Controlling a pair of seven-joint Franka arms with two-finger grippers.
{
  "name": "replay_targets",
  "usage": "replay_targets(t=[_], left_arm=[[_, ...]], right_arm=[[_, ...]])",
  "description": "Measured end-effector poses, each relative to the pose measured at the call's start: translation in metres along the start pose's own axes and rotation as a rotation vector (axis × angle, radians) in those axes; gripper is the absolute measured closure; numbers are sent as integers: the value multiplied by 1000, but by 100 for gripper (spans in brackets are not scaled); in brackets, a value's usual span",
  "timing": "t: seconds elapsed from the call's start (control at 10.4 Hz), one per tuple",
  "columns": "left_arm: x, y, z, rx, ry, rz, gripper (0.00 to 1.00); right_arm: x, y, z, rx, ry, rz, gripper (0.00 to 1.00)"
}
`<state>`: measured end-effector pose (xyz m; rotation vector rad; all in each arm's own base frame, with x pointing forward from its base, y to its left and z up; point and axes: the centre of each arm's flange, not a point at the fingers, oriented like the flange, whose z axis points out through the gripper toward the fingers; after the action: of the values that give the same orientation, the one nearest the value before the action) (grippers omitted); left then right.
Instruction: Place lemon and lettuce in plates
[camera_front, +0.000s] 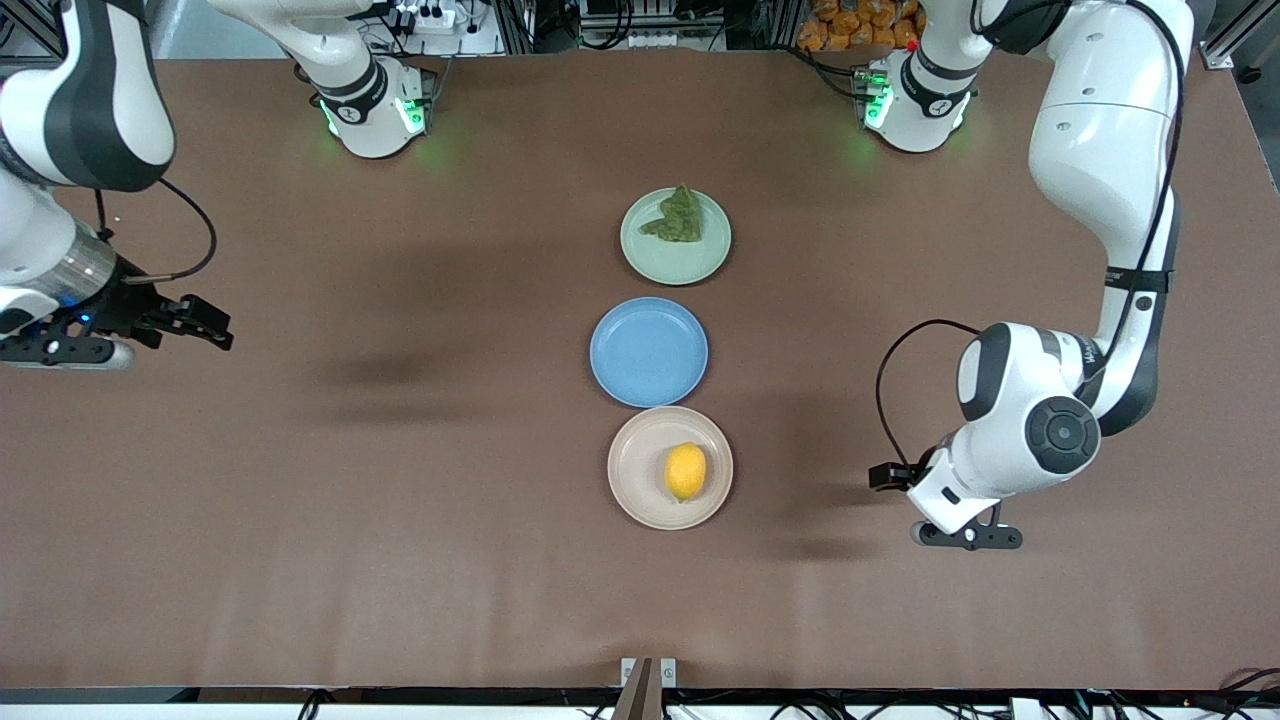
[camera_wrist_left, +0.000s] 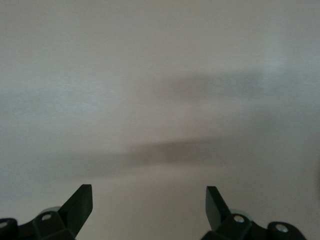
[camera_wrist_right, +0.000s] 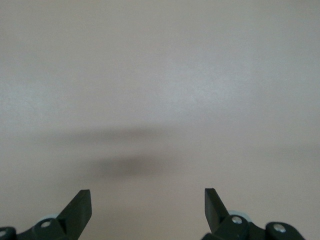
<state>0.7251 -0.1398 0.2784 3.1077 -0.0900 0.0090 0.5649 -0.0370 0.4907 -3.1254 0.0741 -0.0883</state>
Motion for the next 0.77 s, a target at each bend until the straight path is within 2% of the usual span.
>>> replay_targets(t=[0.39,0.77], left_arm=[[-1,-28,0,45,-28,-7,0],[-5,-53,-32,62,-53,-8,0]], right_arm=[[3,0,-74,3,-33,-1,0],[0,-1,-126,3,-30,-1,0]])
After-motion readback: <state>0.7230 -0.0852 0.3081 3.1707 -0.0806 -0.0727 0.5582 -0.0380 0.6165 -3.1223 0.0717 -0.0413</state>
